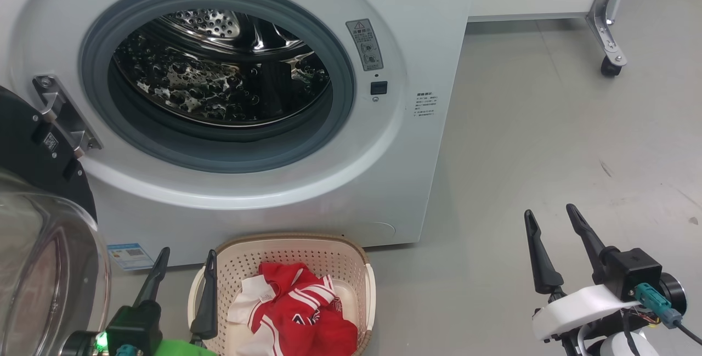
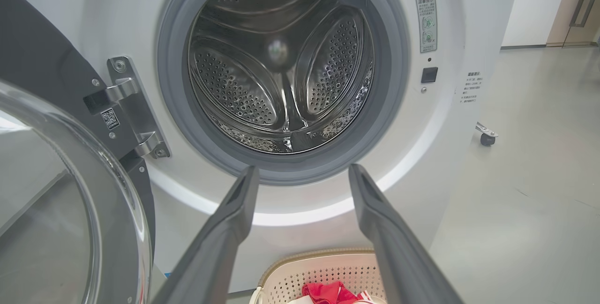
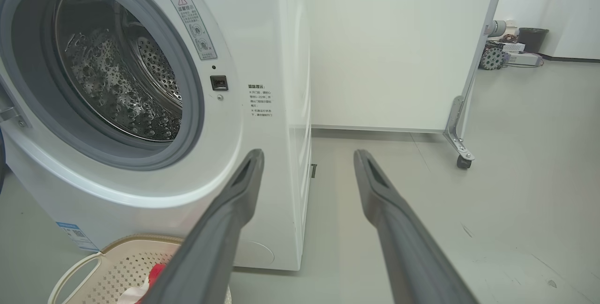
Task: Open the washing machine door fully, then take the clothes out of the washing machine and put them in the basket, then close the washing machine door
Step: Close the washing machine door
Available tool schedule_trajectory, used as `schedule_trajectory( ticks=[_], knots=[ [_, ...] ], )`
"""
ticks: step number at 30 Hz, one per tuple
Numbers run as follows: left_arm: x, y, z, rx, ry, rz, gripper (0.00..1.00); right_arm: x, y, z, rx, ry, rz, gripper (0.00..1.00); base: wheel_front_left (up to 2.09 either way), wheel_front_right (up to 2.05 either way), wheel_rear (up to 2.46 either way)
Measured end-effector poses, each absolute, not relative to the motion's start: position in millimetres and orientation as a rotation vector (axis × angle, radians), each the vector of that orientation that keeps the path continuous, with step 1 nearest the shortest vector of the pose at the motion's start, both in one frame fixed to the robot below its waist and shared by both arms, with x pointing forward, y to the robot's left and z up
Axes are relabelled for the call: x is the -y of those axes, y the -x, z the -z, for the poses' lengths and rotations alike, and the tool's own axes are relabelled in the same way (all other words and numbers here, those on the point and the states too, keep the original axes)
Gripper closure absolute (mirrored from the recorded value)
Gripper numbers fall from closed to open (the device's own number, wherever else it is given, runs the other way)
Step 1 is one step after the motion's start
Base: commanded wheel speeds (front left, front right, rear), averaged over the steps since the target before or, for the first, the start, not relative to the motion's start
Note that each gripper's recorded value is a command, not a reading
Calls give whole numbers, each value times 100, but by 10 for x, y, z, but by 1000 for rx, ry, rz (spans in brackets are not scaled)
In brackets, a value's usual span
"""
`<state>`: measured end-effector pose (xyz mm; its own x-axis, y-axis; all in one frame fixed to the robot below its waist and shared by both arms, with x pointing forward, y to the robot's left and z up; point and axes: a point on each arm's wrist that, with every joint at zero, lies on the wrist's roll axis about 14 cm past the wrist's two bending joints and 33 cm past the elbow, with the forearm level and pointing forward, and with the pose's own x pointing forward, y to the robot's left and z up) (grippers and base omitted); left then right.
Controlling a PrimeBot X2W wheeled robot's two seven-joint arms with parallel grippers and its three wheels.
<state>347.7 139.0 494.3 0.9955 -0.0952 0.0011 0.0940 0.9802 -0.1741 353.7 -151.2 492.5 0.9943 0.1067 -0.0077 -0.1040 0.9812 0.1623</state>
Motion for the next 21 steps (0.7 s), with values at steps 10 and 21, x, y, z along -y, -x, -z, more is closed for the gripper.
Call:
schedule_trajectory(
  ticks=[10,21],
  knots=[
    [-1367,-3441,-4949,-12,165,108,0,1525,-3500,-4920,-23,-162,-102,0,-84,84,0],
    [-1307,-3422,-4959,-22,144,137,0,1526,-3486,-4934,-20,-164,-102,0,-117,117,0]
  ],
)
